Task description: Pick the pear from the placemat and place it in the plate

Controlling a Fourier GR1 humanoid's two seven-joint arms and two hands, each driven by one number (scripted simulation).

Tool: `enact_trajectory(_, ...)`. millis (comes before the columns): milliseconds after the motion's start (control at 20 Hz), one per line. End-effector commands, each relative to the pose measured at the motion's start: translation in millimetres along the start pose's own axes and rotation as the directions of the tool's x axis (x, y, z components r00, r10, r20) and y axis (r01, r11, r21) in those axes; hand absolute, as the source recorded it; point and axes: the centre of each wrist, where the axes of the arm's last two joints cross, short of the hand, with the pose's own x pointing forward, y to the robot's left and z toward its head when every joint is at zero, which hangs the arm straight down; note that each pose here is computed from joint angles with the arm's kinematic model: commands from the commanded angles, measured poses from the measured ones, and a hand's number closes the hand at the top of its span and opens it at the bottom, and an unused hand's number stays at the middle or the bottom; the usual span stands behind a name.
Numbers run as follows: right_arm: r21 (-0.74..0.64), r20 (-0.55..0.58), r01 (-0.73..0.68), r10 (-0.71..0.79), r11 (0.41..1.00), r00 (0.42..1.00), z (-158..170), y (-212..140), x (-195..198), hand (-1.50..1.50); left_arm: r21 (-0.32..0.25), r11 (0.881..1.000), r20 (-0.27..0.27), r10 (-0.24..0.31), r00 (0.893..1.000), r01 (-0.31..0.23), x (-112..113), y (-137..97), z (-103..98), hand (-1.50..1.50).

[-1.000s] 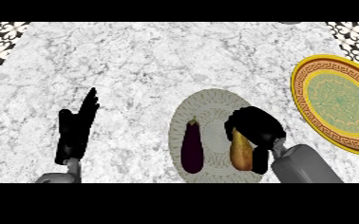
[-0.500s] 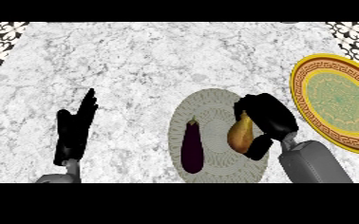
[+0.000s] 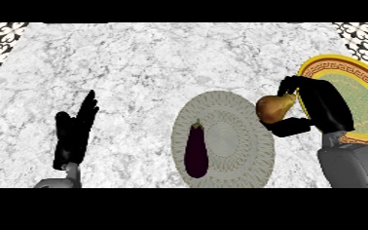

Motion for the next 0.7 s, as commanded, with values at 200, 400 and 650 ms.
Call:
enact_trajectory(200,-0.405,-0.107,0.027,-0.077,0.914,0.991,20.5,-68.4,3.0,1.5,0.007,1.0,0.003,-0.004,1.0,0.004,-5.2,-1.3,-0.7,0.0)
enact_trajectory(400,-0.412,-0.208,0.015,-0.11,0.911,0.972,21.6,-83.1,-29.9,1.5,-0.007,1.0,0.004,-0.006,1.0,0.006,3.1,-0.3,-0.3,0.0)
enact_trajectory(650,-0.419,-0.278,0.038,-0.168,0.907,0.946,3.0,-112.0,-51.6,1.5,-0.012,1.0,-0.007,-0.011,1.0,0.011,-7.8,-13.3,6.8,0.0)
